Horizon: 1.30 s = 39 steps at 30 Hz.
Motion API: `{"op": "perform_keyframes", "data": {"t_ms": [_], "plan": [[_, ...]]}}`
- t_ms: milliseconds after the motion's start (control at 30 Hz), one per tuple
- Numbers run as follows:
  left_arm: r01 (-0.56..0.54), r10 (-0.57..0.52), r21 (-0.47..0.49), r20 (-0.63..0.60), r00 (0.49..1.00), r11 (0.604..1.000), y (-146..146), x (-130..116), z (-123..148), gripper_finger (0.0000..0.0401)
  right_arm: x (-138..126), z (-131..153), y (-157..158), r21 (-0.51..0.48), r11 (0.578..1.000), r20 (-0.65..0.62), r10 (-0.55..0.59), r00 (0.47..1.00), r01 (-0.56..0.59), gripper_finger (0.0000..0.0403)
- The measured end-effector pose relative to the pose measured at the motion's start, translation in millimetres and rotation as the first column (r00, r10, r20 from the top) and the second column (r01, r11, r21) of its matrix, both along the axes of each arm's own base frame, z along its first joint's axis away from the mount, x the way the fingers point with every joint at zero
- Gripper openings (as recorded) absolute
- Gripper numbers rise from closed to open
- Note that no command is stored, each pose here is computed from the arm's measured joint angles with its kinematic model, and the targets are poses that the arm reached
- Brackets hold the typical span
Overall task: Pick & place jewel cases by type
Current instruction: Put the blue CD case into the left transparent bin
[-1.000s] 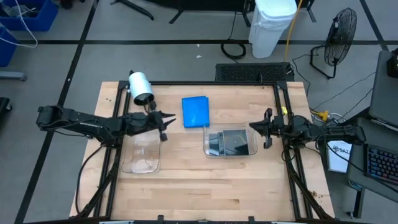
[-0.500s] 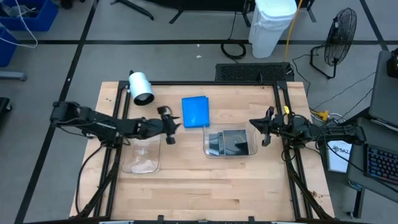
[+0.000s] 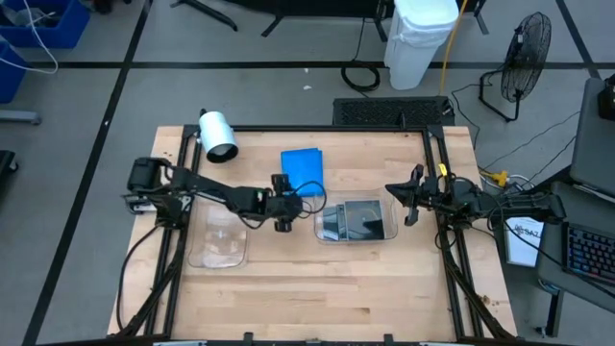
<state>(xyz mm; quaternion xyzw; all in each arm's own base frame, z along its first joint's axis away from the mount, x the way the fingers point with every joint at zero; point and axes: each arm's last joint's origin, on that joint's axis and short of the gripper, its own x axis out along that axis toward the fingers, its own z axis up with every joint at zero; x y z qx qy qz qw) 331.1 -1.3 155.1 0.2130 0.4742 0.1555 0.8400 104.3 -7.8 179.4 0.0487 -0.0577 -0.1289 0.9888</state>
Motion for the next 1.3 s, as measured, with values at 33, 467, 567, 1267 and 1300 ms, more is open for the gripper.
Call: {"op": "perform_keyframes", "data": {"t_ms": [33, 467, 567, 1267, 1300], "plan": [[-0.006, 0.006, 0.008, -0.007, 1.000, 1.000, 1, 1, -3, 0.0284, 0, 0, 0, 0.000, 1.000, 0.000, 0.000, 1.000, 0.000, 0.0007], [-0.141, 0.142, 0.028, -0.062, 0.988, 0.990, 13, 1, -27, 0.0262, 0, 1, 0, 0.000, 1.000, 0.006, 0.000, 1.000, 0.000, 0.0006], [-0.150, 0.151, 0.025, -0.057, 0.987, 0.988, 13, 0, -27, 0.0254, 0, 1, 0, 0.000, 1.000, 0.007, 0.000, 1.000, 0.000, 0.0008], [-0.166, 0.163, -0.076, -0.044, 0.986, 0.983, -7, -2, -28, 0.0038, 0, 1, 0, 0.000, 1.000, 0.007, 0.000, 1.000, 0.000, 0.0008], [-0.163, 0.160, -0.084, -0.042, 0.986, 0.983, -9, -2, -28, 0.0024, 0, 1, 0, 0.000, 1.000, 0.007, 0.000, 1.000, 0.000, 0.0009]]}}
